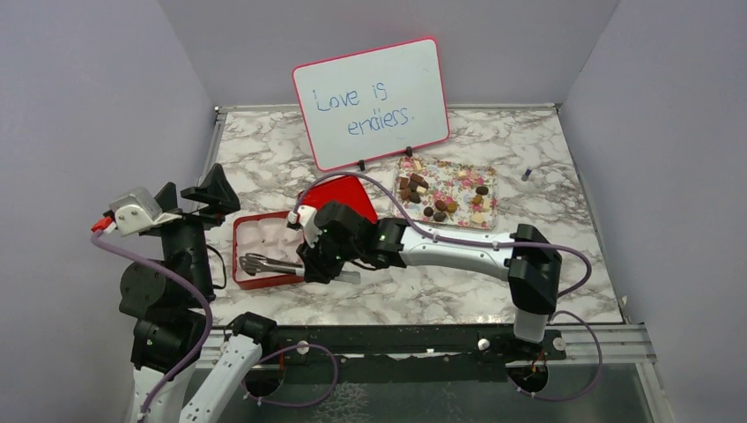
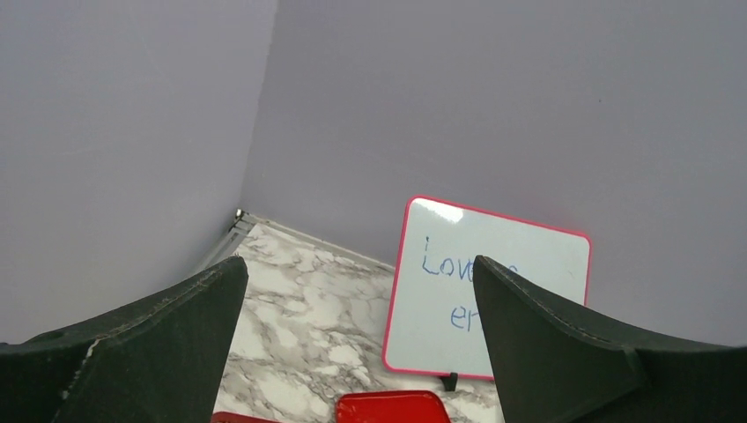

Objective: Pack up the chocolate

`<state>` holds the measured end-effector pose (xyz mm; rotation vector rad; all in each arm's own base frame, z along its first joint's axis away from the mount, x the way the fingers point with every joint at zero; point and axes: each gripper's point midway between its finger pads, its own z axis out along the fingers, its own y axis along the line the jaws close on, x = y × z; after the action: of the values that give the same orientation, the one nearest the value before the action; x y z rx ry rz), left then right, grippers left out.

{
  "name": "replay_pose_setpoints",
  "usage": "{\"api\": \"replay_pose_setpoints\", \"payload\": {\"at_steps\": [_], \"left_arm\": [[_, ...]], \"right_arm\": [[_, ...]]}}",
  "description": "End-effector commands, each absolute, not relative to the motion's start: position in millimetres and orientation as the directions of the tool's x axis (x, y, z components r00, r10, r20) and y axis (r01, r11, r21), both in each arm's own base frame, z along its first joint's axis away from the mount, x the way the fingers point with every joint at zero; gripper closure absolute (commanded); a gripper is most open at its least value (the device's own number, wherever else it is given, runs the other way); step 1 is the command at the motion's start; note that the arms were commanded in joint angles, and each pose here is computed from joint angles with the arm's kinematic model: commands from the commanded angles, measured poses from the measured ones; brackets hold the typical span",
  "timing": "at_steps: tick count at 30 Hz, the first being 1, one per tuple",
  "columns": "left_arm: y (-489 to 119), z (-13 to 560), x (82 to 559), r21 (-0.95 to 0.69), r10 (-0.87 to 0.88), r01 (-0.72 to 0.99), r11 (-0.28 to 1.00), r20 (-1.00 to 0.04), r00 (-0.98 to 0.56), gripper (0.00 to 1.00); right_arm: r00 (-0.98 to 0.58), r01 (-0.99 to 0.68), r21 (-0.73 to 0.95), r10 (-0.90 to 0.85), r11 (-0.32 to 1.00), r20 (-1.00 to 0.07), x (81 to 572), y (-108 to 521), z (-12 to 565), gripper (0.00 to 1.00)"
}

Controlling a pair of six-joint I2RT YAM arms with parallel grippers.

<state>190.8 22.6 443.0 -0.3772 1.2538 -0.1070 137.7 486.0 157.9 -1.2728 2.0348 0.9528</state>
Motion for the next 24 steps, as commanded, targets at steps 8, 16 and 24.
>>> {"api": "replay_pose_setpoints", "payload": {"at_steps": [8,16,24], "left_arm": [[39.0,462.1,181.3,-0.395,-0.293,-0.155,0.906,-0.846,0.446,0.01],[38.8,457.4,184.7,-0.389,-0.286,-0.164,0.907,-0.852,0.440,0.01],[37.5,457.9,186.6,-0.388,-0.287,-0.160,0.908,-0.851,0.439,0.01]], "right_arm": [[-0.310,-0.950,0.235,-0.524,0.207,-0.793,137.0,532.0,151.8,0.70],[-0.306,-0.947,0.187,-0.563,0.260,-0.767,148.5,532.9,133.5,0.67],[-0.293,-0.951,0.176,-0.561,0.254,-0.774,148.6,530.1,137.5,0.62]]}}
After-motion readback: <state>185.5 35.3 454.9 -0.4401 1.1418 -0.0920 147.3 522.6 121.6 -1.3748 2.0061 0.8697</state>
